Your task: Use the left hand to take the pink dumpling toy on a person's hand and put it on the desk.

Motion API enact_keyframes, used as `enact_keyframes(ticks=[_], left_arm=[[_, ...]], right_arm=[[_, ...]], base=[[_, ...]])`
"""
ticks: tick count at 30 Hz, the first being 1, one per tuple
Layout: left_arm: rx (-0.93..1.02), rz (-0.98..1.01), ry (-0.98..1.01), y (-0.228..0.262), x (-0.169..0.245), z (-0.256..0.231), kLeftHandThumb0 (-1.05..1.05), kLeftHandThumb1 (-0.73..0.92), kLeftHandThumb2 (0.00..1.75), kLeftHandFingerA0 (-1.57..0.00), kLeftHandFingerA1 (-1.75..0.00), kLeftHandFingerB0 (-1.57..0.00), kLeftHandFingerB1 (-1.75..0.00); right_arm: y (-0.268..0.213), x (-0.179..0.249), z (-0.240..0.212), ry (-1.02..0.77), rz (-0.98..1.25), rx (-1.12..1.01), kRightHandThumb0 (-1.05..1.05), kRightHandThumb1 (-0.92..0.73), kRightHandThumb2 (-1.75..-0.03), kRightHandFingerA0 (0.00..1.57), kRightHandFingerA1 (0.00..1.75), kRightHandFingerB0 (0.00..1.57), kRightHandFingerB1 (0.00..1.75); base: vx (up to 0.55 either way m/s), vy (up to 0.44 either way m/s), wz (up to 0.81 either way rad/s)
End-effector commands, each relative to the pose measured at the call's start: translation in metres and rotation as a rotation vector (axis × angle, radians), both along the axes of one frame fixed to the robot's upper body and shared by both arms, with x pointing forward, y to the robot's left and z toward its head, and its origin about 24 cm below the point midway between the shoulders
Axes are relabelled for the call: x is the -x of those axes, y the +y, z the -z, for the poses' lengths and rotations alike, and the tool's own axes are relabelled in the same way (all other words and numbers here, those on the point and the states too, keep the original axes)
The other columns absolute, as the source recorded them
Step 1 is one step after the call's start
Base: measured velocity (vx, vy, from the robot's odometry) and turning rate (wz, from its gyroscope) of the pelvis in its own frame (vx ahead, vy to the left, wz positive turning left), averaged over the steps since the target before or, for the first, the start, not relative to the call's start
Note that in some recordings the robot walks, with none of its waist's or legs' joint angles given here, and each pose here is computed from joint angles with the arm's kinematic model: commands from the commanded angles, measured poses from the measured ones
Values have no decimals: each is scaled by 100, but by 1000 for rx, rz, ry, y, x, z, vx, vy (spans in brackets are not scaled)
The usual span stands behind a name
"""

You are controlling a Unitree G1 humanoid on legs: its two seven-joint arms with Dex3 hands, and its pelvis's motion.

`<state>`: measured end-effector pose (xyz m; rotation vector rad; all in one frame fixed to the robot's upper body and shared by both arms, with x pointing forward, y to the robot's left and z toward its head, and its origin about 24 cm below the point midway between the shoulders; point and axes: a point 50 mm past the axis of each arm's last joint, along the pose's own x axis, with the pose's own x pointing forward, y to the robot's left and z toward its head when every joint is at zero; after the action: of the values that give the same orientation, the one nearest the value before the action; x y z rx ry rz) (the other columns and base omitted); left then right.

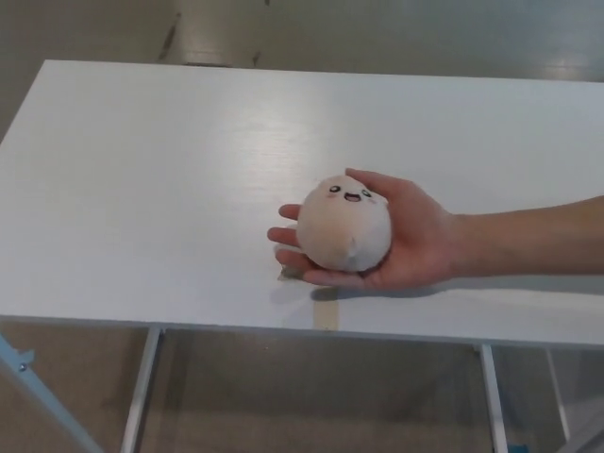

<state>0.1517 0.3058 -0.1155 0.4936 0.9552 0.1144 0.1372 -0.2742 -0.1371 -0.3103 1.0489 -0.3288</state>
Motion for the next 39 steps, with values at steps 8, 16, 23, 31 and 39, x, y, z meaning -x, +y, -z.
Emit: enact_keyframes(ticks=[8, 16, 23, 31, 39], left_arm=[[38, -14, -61, 8, -8, -9, -30, 60, 59, -73, -49, -37, -35], [178, 14, -418, 37, -8, -57, -44, 51, 56, -34, -36, -31, -33], [197, 228, -747, 44, 23, -136, -54, 39, 66, -29, -43, -19, -37], [117, 422, -1351, 19, 44, -265, -57, 38, 67, -27, -47, -16, -37], [22, 545, -1699, -7, 17, -333, -61, 39, 70, -36, -43, -23, -38]], right_arm=[[2, -3, 0, 11, -21, -15, -26, -66, -59, 66, 45, 53, 41], [3, -10, -2, -12, -14, -22, -25, -67, -60, 67, 46, 54, 41], [-2, -11, -5, -21, -13, -13, -24, -68, -60, 66, 45, 53, 41], [-8, -14, -8, -18, -27, 8, -23, -68, -60, 68, 46, 55, 42], [-14, -21, -13, -25, -51, 17, -23, -69, -60, 68, 46, 54, 42]], base=[[0, 0, 0], [0, 0, 0], [0, 0, 0], [0, 0, 0], [0, 0, 0]])
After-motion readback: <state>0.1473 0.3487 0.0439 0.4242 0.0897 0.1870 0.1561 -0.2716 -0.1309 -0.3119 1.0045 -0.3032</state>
